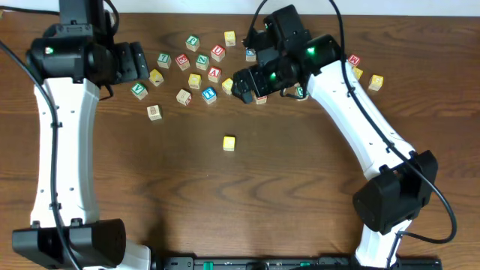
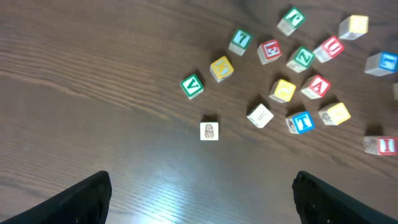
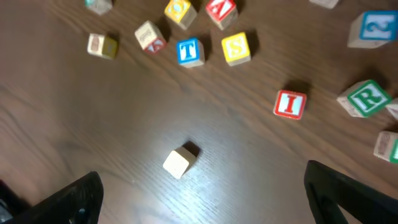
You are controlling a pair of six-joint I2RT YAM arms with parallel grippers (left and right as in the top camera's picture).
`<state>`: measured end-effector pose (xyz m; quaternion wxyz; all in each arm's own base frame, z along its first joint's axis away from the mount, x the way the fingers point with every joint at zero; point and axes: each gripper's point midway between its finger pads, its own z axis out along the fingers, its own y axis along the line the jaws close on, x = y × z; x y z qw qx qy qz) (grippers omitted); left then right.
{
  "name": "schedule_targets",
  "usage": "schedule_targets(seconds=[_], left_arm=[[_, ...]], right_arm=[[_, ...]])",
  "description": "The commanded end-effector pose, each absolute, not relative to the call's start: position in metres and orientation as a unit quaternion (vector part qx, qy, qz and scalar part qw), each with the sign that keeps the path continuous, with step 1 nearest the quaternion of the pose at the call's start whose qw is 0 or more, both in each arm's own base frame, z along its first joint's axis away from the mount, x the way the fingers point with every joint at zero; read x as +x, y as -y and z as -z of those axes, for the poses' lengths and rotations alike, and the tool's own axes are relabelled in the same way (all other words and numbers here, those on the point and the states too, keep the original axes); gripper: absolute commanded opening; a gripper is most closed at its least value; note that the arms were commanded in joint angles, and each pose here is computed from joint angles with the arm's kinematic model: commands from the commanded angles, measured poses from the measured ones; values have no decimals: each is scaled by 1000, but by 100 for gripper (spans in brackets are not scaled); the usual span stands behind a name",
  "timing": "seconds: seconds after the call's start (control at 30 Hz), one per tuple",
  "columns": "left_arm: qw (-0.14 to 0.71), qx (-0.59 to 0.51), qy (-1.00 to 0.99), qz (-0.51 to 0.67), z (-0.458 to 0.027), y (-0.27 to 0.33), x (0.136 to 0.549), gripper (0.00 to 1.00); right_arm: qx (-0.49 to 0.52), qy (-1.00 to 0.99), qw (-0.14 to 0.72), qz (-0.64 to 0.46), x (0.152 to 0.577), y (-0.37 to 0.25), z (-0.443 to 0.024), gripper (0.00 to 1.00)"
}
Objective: Spell out CORL
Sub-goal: 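Open right gripper and retract it back toward the blocks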
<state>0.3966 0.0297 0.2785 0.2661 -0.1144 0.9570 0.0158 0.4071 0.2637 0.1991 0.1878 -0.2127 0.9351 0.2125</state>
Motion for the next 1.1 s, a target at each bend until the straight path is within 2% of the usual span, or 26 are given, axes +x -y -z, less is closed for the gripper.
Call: schedule_targets(seconds=[0.0,0.13,0.37,0.67,1.07], left_arm=[[292,-101,-951,0,-303,-25,397,92],[308,-75,-948,8,-316,-15,400,95],[300,-44,-953,16,-310,11,403,95],[263,-21,-964,28,-272,45,425,95],[235,7,-972,31,-238,73,442,95]], right_arm=[[-184,-930,225,-226,419,-258,-237,97],[-170,-929,240,-224,429,-244,-249,98],[-126,-940,239,-209,445,-202,-245,99],[-84,-960,231,-132,452,-155,-233,99],[-72,-967,224,-96,452,-142,-224,99]])
